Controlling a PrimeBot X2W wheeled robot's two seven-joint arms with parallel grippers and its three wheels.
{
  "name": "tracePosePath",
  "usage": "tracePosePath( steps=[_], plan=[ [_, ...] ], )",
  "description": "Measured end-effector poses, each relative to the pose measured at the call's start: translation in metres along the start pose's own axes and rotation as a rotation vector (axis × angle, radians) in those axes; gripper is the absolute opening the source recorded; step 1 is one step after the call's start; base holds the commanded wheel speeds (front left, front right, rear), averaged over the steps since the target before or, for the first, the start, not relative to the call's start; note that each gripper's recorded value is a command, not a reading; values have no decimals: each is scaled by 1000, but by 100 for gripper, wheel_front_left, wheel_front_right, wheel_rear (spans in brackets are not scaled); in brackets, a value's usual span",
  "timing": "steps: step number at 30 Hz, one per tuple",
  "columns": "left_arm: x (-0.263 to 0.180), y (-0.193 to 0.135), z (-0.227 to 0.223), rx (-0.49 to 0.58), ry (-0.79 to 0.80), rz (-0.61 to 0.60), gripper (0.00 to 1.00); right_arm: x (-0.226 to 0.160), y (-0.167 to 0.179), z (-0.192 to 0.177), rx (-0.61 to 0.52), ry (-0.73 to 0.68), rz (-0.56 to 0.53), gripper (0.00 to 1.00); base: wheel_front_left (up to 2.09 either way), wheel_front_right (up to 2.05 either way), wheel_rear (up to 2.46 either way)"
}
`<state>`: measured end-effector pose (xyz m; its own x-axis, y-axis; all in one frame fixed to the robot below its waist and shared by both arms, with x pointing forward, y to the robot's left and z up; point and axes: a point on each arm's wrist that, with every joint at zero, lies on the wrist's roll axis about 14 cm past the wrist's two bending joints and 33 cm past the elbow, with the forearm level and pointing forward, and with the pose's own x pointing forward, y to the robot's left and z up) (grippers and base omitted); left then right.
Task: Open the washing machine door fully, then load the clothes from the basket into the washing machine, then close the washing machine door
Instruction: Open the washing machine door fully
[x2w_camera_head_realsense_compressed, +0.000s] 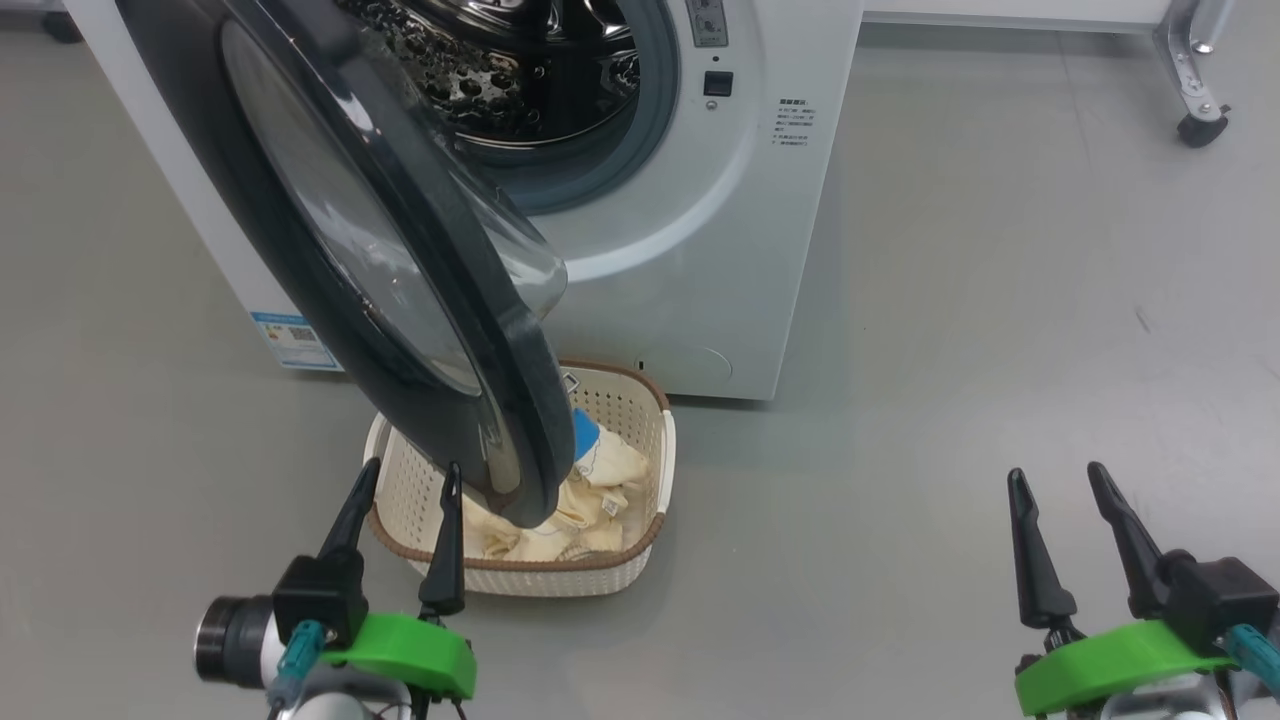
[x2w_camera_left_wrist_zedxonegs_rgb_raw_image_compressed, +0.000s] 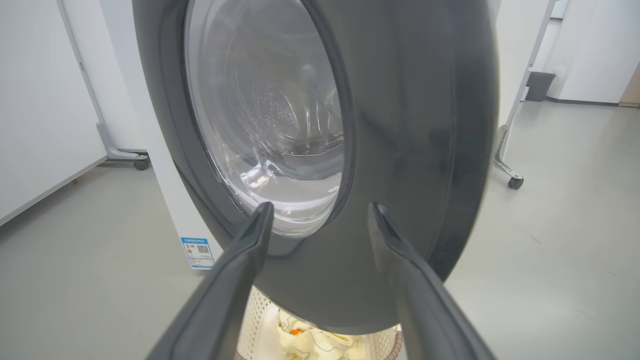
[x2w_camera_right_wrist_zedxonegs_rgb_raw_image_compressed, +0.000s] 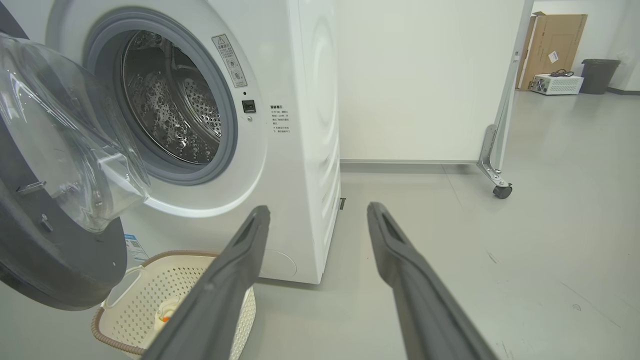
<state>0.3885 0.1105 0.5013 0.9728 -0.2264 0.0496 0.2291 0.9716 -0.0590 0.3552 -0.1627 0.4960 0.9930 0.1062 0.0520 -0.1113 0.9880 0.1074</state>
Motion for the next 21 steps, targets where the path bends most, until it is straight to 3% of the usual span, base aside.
tracePosePath(
  steps=[21],
  plan=[
    [0, 0, -4, -2, 13, 1, 100, -2, 4, -3, -5, 16, 11, 100, 0, 0, 0]
  ],
)
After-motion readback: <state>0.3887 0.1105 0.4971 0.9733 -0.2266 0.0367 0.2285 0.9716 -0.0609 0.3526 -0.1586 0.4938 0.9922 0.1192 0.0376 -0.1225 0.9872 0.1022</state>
